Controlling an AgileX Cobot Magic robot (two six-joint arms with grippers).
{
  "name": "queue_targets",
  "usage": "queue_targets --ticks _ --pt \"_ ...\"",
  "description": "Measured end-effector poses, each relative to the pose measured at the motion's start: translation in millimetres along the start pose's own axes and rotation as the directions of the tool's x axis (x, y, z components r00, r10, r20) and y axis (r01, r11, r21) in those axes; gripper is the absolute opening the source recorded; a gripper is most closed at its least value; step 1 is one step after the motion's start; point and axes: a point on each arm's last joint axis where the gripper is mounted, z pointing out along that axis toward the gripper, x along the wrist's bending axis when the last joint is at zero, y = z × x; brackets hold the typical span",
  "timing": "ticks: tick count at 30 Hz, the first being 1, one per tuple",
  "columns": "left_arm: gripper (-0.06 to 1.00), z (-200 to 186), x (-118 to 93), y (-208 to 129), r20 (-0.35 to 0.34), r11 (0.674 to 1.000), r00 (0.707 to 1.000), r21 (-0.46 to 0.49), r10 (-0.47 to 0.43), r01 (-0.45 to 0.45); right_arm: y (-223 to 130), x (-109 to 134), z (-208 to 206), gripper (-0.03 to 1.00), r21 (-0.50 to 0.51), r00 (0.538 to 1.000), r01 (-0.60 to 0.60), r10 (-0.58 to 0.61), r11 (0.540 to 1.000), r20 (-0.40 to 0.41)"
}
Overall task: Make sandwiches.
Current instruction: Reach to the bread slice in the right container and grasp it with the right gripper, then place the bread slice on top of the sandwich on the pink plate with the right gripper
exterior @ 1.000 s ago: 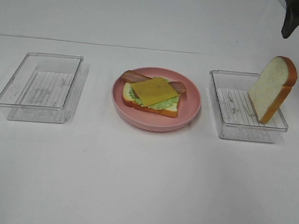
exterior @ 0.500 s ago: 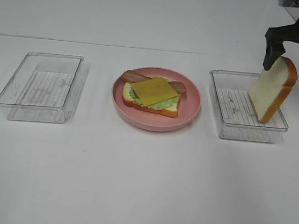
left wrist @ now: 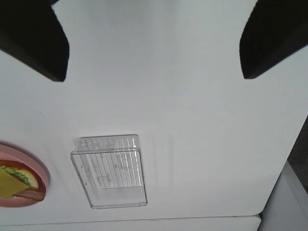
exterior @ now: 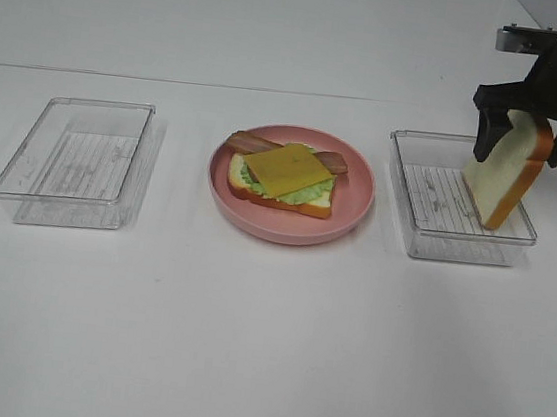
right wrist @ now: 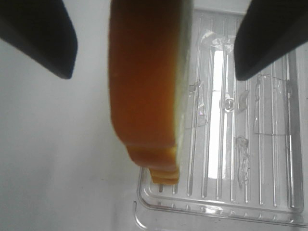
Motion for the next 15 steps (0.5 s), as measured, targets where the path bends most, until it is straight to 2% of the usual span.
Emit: queue_targets --ticks 1,2,3,4,6,7,8,13,15 --pt "0.88 0.0 0.0 0.0 0.000 1.000 1.000 0.000 0.000 0.000 -0.1 0.1 -0.2 0.72 0.002 1.000 0.000 0.000 1.000 -0.001" --pt "0.88 0.0 0.0 0.0 0.000 1.000 1.000 0.000 0.000 0.000 -0.1 0.1 -0.2 0.72 0.002 1.000 0.000 0.000 1.000 -0.001" --pt "0.88 0.0 0.0 0.0 0.000 1.000 1.000 0.000 0.000 0.000 -0.3 1.0 -0.5 0.64 0.004 1.000 -0.004 0.004 1.000 -0.011" --pt "0.88 0.0 0.0 0.0 0.000 1.000 1.000 0.000 0.000 0.000 -0.3 1.0 -0.5 0.64 0.004 1.000 -0.004 0.004 1.000 -0.011" --pt "0.88 0.0 0.0 0.0 0.000 1.000 1.000 0.000 0.000 0.000 -0.5 2.2 -2.0 0.28 0.003 1.000 -0.011 0.011 1.000 -0.023" --pt "0.88 0.0 0.0 0.0 0.000 1.000 1.000 0.000 0.000 0.000 -0.5 2.2 -2.0 0.28 0.003 1.000 -0.011 0.011 1.000 -0.023" --pt "0.88 0.0 0.0 0.0 0.000 1.000 1.000 0.000 0.000 0.000 -0.6 3.1 -3.0 0.23 0.002 0.999 -0.014 0.014 1.000 -0.033" --pt "0.88 0.0 0.0 0.0 0.000 1.000 1.000 0.000 0.000 0.000 -2.4 5.6 -20.5 0.24 -0.035 0.999 -0.013 0.011 0.999 -0.049" --pt "0.88 0.0 0.0 0.0 0.000 1.000 1.000 0.000 0.000 0.000 -6.0 8.5 -44.4 0.24 -0.085 0.998 -0.011 0.006 0.996 -0.057"
